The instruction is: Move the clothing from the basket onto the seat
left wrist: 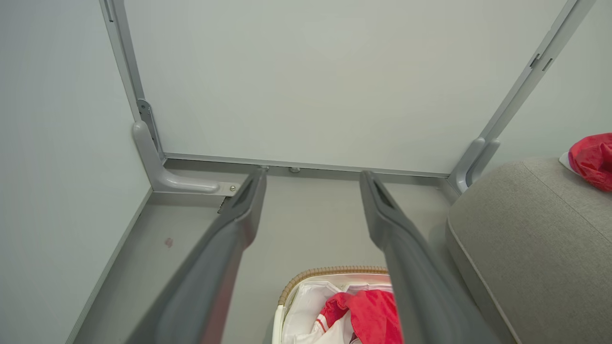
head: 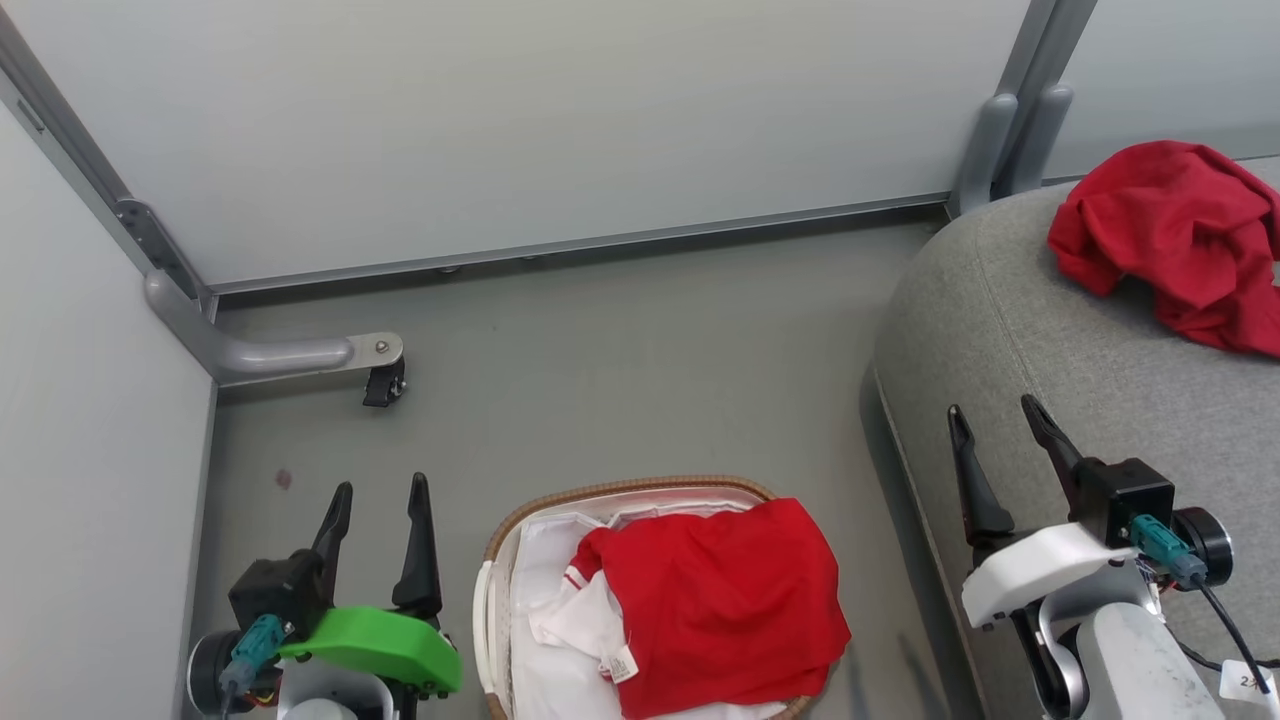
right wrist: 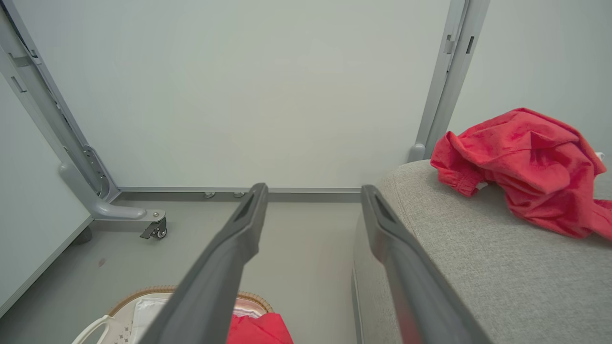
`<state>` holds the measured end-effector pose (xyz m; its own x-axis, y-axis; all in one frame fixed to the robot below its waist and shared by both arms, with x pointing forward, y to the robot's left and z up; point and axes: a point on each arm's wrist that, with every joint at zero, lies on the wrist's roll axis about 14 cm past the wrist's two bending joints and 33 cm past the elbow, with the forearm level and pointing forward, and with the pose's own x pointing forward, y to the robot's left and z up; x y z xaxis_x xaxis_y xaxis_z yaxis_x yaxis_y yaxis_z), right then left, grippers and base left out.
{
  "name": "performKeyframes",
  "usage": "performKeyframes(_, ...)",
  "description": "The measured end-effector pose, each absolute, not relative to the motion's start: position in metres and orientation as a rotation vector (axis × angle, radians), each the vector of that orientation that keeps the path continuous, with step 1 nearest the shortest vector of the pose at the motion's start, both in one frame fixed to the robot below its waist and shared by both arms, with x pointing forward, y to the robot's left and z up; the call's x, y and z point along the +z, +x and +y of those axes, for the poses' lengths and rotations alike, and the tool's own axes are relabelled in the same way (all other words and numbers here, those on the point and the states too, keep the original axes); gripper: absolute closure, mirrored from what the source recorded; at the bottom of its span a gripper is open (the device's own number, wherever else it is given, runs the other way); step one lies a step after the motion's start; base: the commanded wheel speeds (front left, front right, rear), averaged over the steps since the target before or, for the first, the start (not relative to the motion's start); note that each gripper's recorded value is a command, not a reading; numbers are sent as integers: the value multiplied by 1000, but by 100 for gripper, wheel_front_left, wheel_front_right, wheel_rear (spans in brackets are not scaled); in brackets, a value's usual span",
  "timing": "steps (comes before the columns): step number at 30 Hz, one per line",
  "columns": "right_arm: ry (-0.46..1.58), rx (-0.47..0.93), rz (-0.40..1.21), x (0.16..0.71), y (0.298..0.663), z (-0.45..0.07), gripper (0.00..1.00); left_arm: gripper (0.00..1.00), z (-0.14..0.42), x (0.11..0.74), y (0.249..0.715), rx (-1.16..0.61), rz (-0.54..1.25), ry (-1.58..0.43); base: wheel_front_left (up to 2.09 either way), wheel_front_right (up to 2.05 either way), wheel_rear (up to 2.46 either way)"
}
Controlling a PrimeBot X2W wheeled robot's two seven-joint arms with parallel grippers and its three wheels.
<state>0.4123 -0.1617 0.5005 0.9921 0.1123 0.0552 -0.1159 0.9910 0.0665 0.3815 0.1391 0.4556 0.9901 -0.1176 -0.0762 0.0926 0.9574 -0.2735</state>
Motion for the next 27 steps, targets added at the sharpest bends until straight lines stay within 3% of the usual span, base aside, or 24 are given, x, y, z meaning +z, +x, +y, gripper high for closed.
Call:
performKeyframes(13, 61, 106, -79, 503, 451, -166, 0, 0, 93, 411, 425, -242, 245, -247, 0, 0, 0)
performKeyframes(20, 70, 98, -72, 489, 481, -171, 0, 0, 69, 354, 450, -298, 408, -235, 0, 0, 0)
performKeyframes(27, 95, 72, 4, 449, 499, -181, 0, 0, 49, 273, 446, -353, 633, -192, 0, 0, 0)
